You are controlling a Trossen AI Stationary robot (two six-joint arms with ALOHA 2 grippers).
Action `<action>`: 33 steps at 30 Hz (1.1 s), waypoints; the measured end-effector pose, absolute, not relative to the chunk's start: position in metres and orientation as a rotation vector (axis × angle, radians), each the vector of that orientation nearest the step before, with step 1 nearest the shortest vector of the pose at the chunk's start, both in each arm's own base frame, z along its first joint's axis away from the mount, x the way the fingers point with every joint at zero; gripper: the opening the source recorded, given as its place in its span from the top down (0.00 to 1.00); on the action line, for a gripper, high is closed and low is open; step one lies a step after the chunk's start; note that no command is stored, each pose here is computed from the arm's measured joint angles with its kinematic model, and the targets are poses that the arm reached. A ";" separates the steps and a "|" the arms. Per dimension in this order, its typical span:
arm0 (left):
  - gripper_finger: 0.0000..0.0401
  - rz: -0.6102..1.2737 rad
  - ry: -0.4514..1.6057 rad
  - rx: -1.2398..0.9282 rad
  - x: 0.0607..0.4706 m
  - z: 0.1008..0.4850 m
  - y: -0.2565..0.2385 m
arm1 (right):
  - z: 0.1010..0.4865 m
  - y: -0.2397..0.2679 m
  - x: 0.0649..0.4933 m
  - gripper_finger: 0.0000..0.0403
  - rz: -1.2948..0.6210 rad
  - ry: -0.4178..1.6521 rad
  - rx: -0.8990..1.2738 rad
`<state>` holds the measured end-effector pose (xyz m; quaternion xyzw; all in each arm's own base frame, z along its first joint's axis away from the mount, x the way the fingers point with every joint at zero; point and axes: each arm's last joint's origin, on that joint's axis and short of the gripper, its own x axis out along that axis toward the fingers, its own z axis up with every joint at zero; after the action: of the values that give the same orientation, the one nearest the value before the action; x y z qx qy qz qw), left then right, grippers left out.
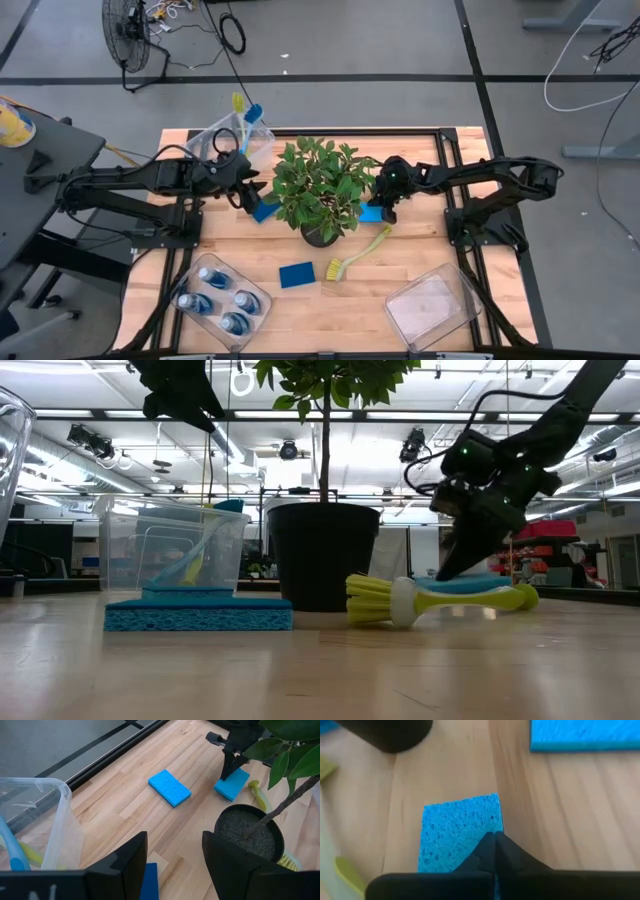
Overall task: Pick & Place Kitchen Sink Supplies
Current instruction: Put the blue sponge into the bottom right transparent bin
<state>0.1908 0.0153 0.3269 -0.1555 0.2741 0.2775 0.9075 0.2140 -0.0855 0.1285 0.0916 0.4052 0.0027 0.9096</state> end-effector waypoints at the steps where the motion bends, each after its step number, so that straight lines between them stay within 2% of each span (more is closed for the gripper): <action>1: 0.51 0.573 0.566 -0.321 0.191 0.327 0.015 | 0.132 -0.085 0.214 1.00 0.004 0.823 0.186; 9: 0.51 0.572 0.566 -0.321 0.191 0.327 0.015 | 0.167 -0.079 0.204 1.00 -0.013 0.763 0.190; 16: 0.51 0.572 0.566 -0.320 0.191 0.327 0.015 | 0.215 -0.063 0.197 1.00 0.086 0.836 0.098; 24: 0.51 0.572 0.566 -0.320 0.191 0.327 0.015 | 0.270 -0.040 0.185 1.00 0.171 0.816 0.052; 33: 0.51 0.569 0.567 -0.321 0.191 0.327 0.015 | 0.290 0.000 0.171 1.00 0.316 0.770 0.083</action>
<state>0.1908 0.0152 0.3269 -0.1555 0.2748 0.2758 0.9079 0.1715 -0.0003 0.2901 0.0405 0.3738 0.1534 0.9138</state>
